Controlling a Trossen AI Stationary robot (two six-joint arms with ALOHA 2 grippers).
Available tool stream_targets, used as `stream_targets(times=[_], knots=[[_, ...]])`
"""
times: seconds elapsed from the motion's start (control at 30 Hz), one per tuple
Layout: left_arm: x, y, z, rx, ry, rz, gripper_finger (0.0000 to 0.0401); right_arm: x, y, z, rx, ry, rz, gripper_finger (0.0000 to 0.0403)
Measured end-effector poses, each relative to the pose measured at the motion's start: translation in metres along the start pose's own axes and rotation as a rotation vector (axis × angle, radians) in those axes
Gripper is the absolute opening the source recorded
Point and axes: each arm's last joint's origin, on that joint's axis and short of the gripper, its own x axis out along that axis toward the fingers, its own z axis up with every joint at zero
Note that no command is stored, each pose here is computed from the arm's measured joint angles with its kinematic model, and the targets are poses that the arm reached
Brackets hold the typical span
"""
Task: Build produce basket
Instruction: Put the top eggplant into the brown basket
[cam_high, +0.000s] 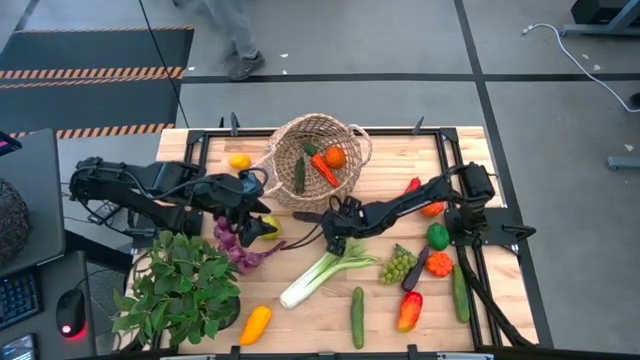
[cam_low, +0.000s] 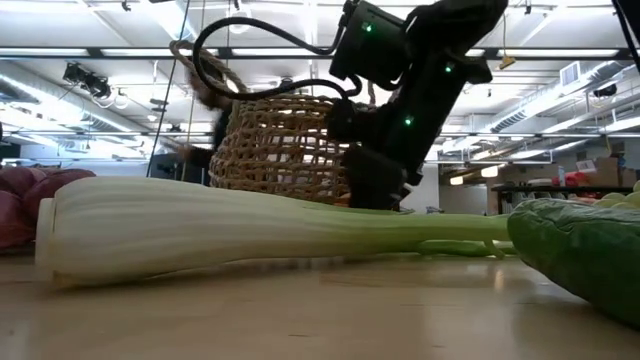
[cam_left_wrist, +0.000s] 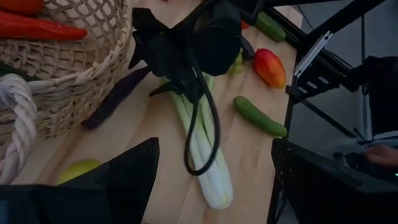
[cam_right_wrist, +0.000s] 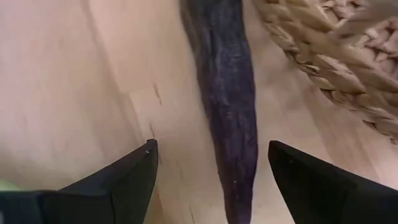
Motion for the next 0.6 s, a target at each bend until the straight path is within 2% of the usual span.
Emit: stream_targets(times=[0.07, 0.17, 0.4, 0.6], knots=[[0.0, 0.0, 0.0, 0.0, 0.0, 0.0, 0.0317, 0.0, -0.004, 0.002, 0.041, 0.01, 0.005, 0.0302], [0.0, 0.0, 0.0, 0.0, 0.0, 0.0, 0.0314, 0.001, -0.008, 0.004, 0.11, 0.029, 0.047, 0.0274], [0.0, 0.0, 0.001, 0.002, -0.013, 0.014, 0.0305, 0.003, -0.009, 0.003, 0.26, 0.063, 0.082, 0.0148], [0.0, 0.001, 0.001, -0.012, -0.015, 0.017, 0.0298, -0.022, -0.005, 0.009, 0.255, 0.093, 0.246, 0.0039]])
